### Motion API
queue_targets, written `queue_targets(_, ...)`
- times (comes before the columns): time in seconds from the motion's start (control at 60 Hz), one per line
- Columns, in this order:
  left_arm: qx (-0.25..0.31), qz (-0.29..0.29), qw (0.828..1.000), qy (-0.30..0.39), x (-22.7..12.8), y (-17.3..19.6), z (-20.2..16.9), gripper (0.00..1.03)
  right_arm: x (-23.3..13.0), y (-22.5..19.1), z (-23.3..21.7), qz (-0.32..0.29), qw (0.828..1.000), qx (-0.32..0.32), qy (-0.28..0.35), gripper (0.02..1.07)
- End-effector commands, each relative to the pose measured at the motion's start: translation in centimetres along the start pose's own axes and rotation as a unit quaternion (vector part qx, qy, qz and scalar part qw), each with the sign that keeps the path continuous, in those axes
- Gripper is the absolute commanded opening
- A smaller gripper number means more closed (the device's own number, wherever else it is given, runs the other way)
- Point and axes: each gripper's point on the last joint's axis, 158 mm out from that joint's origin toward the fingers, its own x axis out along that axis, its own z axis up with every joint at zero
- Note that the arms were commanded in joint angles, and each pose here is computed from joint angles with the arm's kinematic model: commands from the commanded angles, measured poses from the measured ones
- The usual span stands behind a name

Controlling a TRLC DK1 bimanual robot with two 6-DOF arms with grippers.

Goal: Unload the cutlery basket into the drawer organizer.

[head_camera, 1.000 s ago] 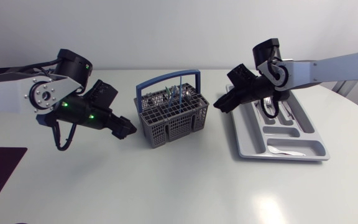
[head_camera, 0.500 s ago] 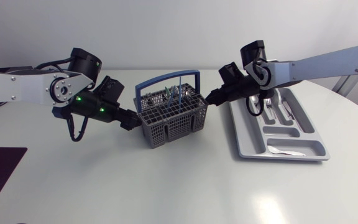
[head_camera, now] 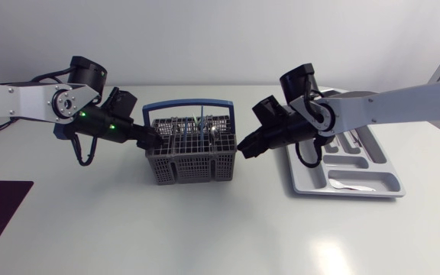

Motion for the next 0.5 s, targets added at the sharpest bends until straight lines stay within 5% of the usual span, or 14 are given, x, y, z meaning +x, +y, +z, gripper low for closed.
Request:
queue_targets(0.0,-0.002,0.000,1.000,0.001,0.1,1.3,-0.2,0.97,-0.4,0.1,-0.5,-0.012,1.000,0.003,-0.003,0.31)
queue_targets(0.25,0.039,0.028,0.997,-0.055,-6.1,1.6,-0.1,0.97,-3.8,-2.8,-1.3,-0.052,0.998,0.003,-0.018,0.76)
queue_targets(0.483,0.140,0.051,0.975,-0.165,-10.6,-5.6,0.9,0.97,-5.3,-2.6,-2.2,-0.060,0.998,-0.005,-0.023,0.83)
